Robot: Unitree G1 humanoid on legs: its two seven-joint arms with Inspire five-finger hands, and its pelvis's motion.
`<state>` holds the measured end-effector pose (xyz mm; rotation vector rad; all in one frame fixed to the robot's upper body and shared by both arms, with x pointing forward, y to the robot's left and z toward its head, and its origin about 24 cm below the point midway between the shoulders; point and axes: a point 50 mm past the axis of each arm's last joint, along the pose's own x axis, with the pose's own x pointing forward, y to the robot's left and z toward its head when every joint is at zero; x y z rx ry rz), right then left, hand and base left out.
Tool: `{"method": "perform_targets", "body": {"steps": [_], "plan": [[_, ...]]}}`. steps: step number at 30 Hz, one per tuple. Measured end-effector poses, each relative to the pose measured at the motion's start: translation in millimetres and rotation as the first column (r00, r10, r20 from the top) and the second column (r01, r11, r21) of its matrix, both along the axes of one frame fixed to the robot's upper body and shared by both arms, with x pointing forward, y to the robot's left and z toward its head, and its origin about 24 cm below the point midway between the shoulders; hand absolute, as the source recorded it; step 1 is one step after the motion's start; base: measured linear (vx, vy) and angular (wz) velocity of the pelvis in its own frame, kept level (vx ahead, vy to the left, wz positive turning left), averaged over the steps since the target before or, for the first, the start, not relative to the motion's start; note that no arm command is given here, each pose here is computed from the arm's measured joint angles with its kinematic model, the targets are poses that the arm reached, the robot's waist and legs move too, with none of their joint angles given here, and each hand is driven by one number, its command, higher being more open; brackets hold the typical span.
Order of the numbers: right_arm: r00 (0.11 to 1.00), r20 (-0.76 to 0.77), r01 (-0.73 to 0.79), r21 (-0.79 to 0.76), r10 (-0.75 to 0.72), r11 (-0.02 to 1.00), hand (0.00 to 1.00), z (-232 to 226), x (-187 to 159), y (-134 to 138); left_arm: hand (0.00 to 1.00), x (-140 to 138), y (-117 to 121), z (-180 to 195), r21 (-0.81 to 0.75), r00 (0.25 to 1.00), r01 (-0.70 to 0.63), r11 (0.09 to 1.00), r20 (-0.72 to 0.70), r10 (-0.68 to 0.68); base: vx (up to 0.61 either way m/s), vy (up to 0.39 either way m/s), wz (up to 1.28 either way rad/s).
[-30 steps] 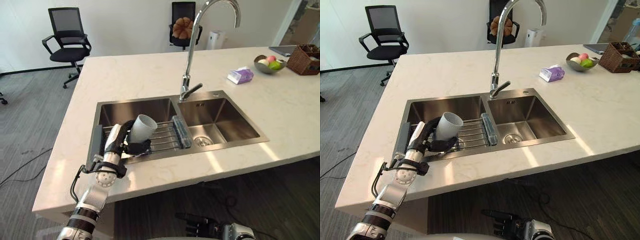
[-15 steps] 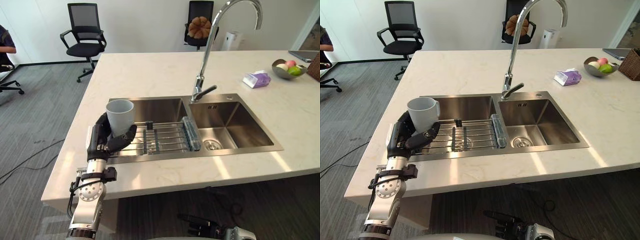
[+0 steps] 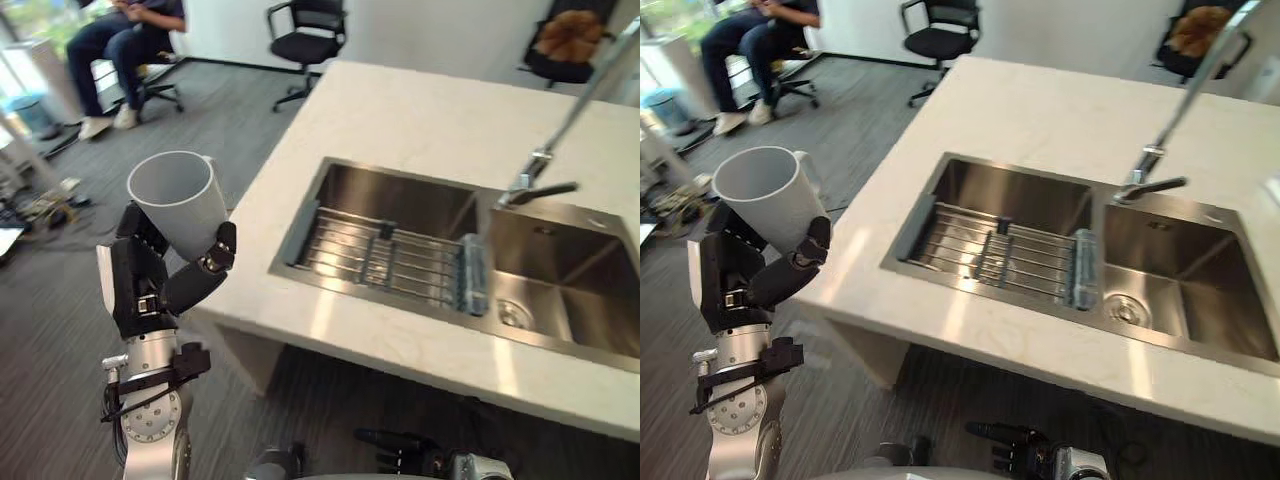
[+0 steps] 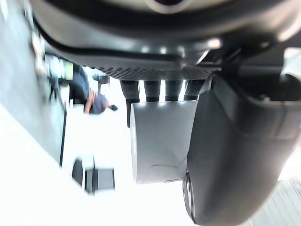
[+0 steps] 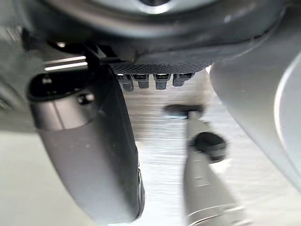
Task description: Walk over to the sink, pick up the cup, carry it to the dishwasher, place the cup inside the dishwasher, then close the dishwasher door
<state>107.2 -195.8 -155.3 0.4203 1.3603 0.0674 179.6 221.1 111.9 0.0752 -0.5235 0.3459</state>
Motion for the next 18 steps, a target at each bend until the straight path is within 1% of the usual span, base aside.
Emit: {"method": "perform_targets", "body": {"steps": [2, 5, 6, 8, 9, 10, 11, 13, 14, 16, 18], "plan": [[1.000, -0.012, 0.022, -0.014, -0.022, 1.000, 1.00, 0, 0, -8, 0.00, -4, -3, 7, -0.005, 0.999, 0.002, 1.000, 0.038, -0.002, -0.13, 0.007, 1.43], [0.999, -0.017, 0.048, -0.039, -0.048, 0.998, 1.00, 3, -4, -23, 0.00, -5, -13, 14, 0.002, 0.995, 0.054, 0.999, 0.084, -0.054, -0.03, 0.107, 1.17], [0.999, 0.001, 0.054, -0.074, -0.054, 0.996, 1.00, 7, -4, -39, 0.00, -3, -24, 17, -0.006, 0.987, 0.114, 0.993, 0.111, -0.112, -0.11, 0.217, 1.44], [0.998, 0.004, 0.064, -0.068, -0.064, 0.996, 1.00, 8, -3, -41, 0.00, -1, -29, 22, 0.000, 0.980, 0.144, 0.990, 0.141, -0.142, -0.15, 0.109, 1.78], [0.997, -0.012, 0.073, -0.053, -0.074, 0.996, 1.00, 5, -7, -35, 0.00, 3, -32, 30, 0.013, 0.966, 0.162, 0.987, 0.200, -0.162, -0.15, -0.046, 2.27], [0.996, -0.015, 0.086, -0.084, -0.087, 0.993, 1.00, 5, -12, -41, 0.00, 8, -38, 31, 0.001, 0.957, 0.187, 0.982, 0.227, -0.182, -0.17, 0.014, 2.45], [0.996, -0.007, 0.088, -0.133, -0.090, 0.987, 1.00, 9, -7, -54, 0.00, 12, -44, 28, -0.034, 0.954, 0.201, 0.979, 0.232, -0.188, -0.05, 0.110, 1.68], [0.995, -0.040, 0.082, -0.170, -0.090, 0.982, 1.00, 9, -15, -61, 0.00, 14, -51, 21, -0.061, 0.956, 0.223, 0.973, 0.207, -0.206, -0.06, 0.306, 1.49], [0.996, -0.048, 0.061, -0.210, -0.073, 0.976, 1.00, 10, -19, -69, 0.00, 14, -54, 20, -0.071, 0.956, 0.230, 0.971, 0.206, -0.211, -0.07, 0.306, 1.41], [0.997, -0.049, 0.052, -0.210, -0.064, 0.976, 1.00, 10, -18, -68, 0.00, 13, -49, 23, -0.078, 0.958, 0.197, 0.977, 0.229, -0.175, -0.02, 0.158, 0.94], [0.998, -0.038, 0.031, -0.225, -0.040, 0.974, 1.00, 10, -15, -63, 0.00, 14, -44, 19, -0.085, 0.968, 0.163, 0.983, 0.205, -0.143, 0.02, 0.077, 0.90]]}}
